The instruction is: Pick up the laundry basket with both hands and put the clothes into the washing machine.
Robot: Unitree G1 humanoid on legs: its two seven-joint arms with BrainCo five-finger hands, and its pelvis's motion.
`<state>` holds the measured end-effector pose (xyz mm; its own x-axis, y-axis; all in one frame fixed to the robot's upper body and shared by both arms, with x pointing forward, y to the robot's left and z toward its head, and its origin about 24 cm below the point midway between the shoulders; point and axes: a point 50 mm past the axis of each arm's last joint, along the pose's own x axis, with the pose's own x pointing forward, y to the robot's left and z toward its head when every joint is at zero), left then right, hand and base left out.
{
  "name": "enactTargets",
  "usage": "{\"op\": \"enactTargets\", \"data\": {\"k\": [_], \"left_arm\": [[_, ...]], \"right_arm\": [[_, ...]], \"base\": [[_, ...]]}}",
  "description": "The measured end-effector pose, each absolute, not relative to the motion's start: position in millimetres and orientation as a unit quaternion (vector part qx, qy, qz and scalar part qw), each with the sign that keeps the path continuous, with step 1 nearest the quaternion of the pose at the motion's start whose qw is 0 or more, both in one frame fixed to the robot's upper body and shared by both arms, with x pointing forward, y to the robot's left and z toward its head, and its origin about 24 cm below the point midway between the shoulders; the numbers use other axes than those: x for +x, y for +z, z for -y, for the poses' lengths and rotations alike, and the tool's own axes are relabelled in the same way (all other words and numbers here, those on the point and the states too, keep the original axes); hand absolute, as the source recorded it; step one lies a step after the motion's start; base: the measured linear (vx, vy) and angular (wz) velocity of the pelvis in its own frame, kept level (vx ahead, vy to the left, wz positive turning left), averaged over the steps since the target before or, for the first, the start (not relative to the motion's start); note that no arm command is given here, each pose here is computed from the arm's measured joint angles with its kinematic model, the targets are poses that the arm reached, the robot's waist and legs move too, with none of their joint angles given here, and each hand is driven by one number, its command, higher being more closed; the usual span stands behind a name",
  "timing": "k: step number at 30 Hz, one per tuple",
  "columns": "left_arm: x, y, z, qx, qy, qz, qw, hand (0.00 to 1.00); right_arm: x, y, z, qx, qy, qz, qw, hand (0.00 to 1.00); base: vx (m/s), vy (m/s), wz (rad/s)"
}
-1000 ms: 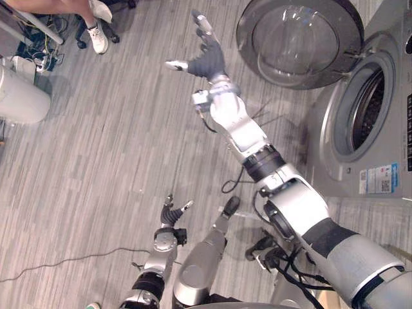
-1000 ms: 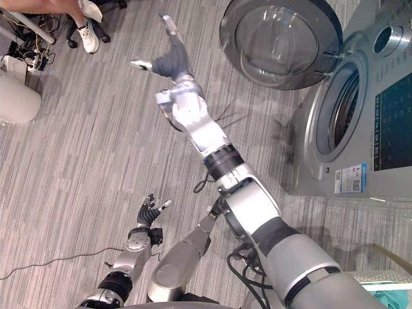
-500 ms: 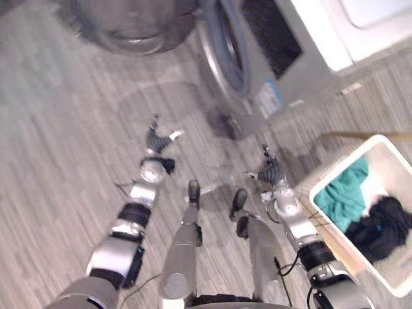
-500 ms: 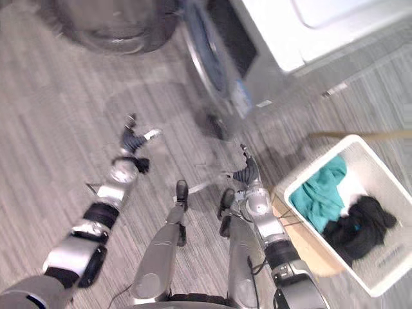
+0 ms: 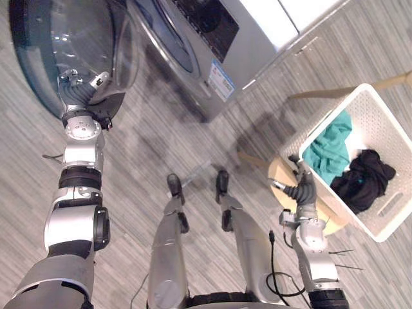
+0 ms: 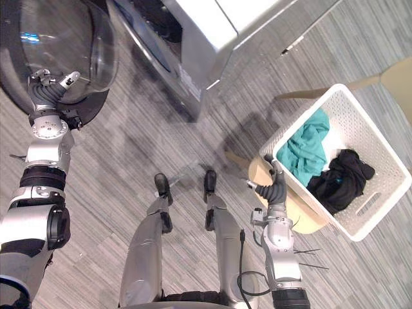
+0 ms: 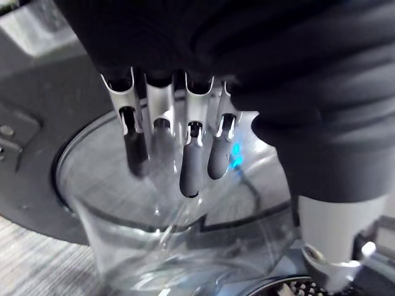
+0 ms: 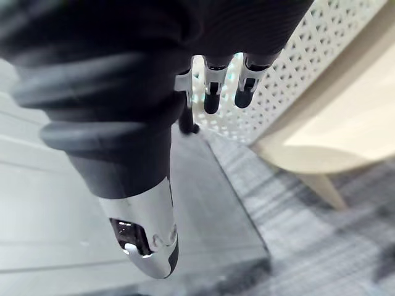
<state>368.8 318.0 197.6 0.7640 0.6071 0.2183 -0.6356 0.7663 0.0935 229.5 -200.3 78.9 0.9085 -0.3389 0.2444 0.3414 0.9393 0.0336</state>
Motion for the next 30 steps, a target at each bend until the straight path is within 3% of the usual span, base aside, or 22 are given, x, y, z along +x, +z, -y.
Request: {"op": "enactTargets", "data": {"k": [7, 10, 14, 17, 20, 24, 30], "left_arm": [[355.4, 171.4, -335.0, 0.055, 0.364, 0.052, 0.928, 0.0], [355.3, 147.6, -312.2, 0.062, 0.334, 0.042, 0.939, 0.0], [346.2, 93.9, -252.5, 0.08, 0.245, 0.012, 0.966, 0.0], [314.1, 27.8, -209.8, 0.062, 0.191, -0.069, 0.977, 0.0], [267.2, -33.3, -193.9, 0.076, 0.16, -0.174, 0.969, 0.0], [204.6, -91.1, -194.8, 0.083, 0.157, -0.299, 0.937, 0.0], [153.9, -124.4, -202.1, 0.093, 0.147, -0.392, 0.903, 0.0]], "right_arm": [[218.2, 104.6, 205.9, 0.037, -0.181, 0.186, 0.965, 0.0], [216.4, 114.2, 202.2, 0.039, -0.171, 0.211, 0.962, 0.0], [218.3, 113.4, 196.4, 0.038, -0.157, 0.207, 0.965, 0.0], [222.0, 112.0, 191.0, 0.018, -0.148, 0.199, 0.969, 0.0], [231.6, 101.3, 188.5, 0.007, -0.146, 0.176, 0.974, 0.0], [239.3, 84.6, 188.7, -0.038, -0.151, 0.135, 0.979, 0.0], [242.8, 47.6, 195.9, -0.086, -0.16, 0.044, 0.982, 0.0]], "base": [[0.09, -0.02, 0.02], [0.05, -0.02, 0.2], [-0.01, 0.008, 0.22], [0.01, 0.001, 0.17], [0.09, 0.016, -0.22], [0.09, 0.062, -0.77], [0.02, 0.025, -1.31]]}}
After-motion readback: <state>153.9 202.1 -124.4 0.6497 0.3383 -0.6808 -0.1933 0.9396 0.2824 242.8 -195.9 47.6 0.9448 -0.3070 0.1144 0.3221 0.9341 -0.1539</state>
